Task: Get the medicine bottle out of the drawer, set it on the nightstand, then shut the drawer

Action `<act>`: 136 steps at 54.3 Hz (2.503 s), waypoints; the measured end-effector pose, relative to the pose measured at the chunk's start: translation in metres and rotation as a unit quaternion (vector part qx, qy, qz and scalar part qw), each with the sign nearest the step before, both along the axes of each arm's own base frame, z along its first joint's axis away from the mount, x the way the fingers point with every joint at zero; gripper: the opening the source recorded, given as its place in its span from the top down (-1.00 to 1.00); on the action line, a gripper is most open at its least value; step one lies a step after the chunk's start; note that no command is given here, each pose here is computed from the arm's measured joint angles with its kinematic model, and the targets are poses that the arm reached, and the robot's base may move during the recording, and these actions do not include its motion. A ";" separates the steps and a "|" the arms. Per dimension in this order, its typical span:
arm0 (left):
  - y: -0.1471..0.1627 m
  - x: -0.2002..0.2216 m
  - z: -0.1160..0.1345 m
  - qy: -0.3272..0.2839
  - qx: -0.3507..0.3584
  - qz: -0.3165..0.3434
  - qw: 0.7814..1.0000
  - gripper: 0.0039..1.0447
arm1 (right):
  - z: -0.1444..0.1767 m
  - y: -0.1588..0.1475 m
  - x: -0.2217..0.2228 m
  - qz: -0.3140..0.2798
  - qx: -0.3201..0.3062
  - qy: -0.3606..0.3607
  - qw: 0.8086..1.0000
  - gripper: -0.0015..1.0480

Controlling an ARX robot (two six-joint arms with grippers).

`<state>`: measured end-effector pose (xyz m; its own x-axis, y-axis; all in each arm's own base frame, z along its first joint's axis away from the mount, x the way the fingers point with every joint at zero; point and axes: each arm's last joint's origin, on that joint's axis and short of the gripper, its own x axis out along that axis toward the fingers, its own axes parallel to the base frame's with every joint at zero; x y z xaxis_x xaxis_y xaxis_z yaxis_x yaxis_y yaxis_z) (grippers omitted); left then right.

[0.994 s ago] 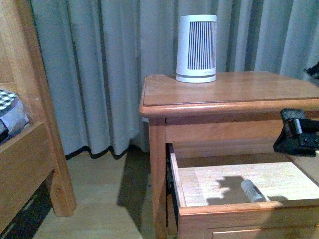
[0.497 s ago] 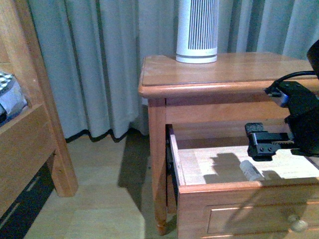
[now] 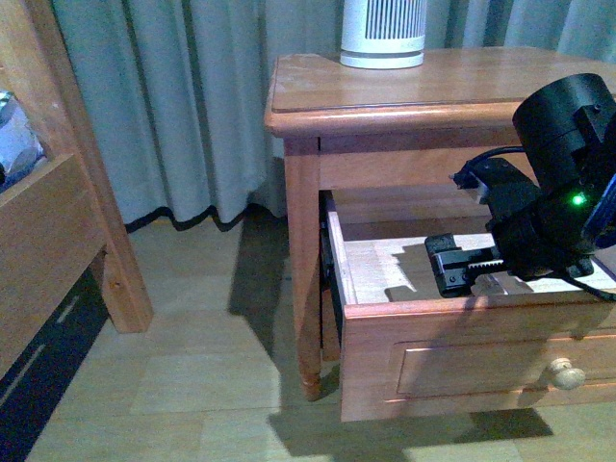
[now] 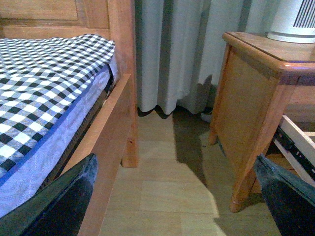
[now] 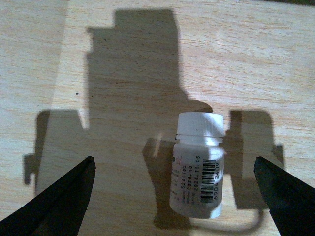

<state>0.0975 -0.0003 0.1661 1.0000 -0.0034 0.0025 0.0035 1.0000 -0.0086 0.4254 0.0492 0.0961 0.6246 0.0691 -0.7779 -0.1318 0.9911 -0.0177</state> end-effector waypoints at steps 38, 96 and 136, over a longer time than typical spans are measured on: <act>0.000 0.000 0.000 0.000 0.000 0.000 1.000 -0.88 | -0.026 0.003 0.011 0.010 -0.003 -0.003 1.000 -0.04; 0.000 0.000 0.000 0.000 0.000 0.000 1.000 -0.88 | 0.262 -0.017 0.043 -0.006 0.009 -0.261 0.965 0.42; 0.000 0.000 0.000 0.000 0.000 0.000 1.000 -0.88 | 0.170 -0.012 0.110 -0.026 -0.061 -0.250 0.966 -0.59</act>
